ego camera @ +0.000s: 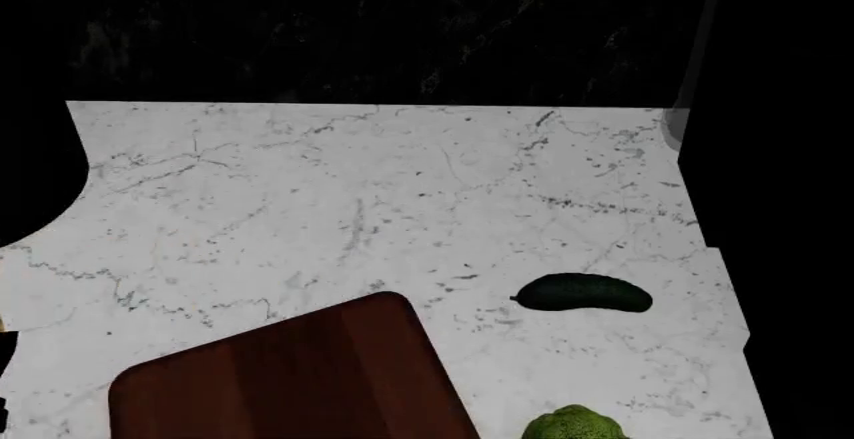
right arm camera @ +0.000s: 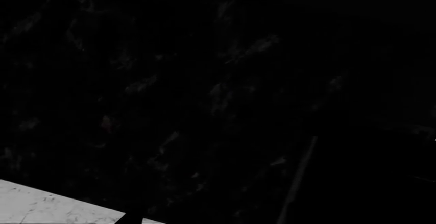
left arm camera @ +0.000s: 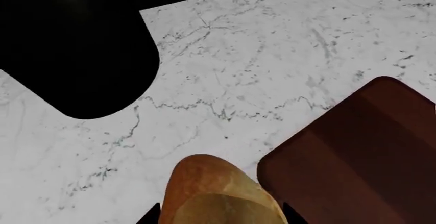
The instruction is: Clear the non-vegetable object off the cutting board and place the vegetables onto it.
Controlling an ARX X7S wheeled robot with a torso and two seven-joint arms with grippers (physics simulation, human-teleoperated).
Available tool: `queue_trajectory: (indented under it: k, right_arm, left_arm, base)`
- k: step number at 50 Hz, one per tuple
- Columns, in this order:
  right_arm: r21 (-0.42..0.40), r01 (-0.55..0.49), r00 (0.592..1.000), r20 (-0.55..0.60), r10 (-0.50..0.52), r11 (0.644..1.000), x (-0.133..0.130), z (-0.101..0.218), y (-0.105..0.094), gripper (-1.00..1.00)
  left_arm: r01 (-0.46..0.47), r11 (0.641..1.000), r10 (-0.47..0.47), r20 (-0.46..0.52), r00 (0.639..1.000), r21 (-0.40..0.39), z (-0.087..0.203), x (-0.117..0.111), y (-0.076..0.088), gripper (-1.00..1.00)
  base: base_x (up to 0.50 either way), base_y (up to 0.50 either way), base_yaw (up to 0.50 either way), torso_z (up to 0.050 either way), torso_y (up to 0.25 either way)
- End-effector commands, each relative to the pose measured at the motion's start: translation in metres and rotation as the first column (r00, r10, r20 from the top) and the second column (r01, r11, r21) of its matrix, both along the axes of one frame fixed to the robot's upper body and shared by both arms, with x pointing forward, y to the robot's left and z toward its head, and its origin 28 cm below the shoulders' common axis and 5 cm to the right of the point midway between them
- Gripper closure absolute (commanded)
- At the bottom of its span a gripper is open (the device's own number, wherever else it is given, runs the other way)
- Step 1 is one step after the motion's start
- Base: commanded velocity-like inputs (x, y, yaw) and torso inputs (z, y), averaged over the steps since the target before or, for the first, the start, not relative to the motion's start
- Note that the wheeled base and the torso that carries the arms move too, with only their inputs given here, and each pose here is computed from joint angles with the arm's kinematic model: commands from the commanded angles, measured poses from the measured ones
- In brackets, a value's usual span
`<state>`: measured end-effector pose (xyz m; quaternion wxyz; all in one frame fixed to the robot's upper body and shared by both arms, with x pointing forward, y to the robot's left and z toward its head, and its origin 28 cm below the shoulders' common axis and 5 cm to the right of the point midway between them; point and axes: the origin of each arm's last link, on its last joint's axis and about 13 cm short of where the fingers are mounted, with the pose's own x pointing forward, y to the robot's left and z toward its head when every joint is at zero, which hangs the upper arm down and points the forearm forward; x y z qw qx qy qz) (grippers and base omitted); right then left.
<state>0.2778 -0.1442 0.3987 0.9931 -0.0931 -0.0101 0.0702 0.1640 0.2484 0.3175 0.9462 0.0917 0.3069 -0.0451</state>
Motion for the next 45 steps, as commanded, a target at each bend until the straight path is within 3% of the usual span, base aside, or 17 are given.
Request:
queue_trajectory:
  k: [1, 22, 33, 34, 45]
  right_arm:
    - [0.008, -0.033, 0.999, 0.013, 0.033, 0.999, 0.003, 0.000, 0.005, -1.00]
    - [0.007, -0.022, 1.000, 0.005, 0.022, 1.000, 0.003, -0.004, 0.002, -1.00]
    - [0.004, -0.020, 1.000, 0.009, 0.020, 1.000, 0.002, -0.001, 0.001, -1.00]
    - [0.005, -0.020, 1.000, 0.008, 0.020, 1.000, 0.002, -0.001, 0.001, -1.00]
    - [0.010, -0.019, 1.000, 0.006, 0.019, 1.000, 0.002, -0.004, 0.001, -1.00]
  left_arm:
    - [-0.096, 0.995, 0.096, -0.016, 0.995, 0.006, -0.006, 0.000, 0.021, 1.00]
    - [-0.090, 0.996, 0.091, -0.077, 0.993, 0.007, -0.035, 0.015, 0.024, 1.00]
    - [-0.075, 0.997, 0.075, -0.090, 0.993, 0.003, -0.037, 0.017, 0.023, 1.00]
    - [-0.076, 0.997, 0.076, -0.090, 0.993, 0.004, -0.036, 0.017, 0.022, -1.00]
    - [-0.078, 0.997, 0.078, -0.019, 0.997, 0.001, -0.013, 0.012, 0.020, -1.00]
  base:
    - [0.00, 0.00, 0.00, 0.000, 0.000]
    - [0.00, 0.00, 0.00, 0.000, 0.000]
    - [0.00, 0.00, 0.00, 0.000, 0.000]
    - [0.00, 0.00, 0.00, 0.000, 0.000]
    - [0.00, 0.00, 0.00, 0.000, 0.000]
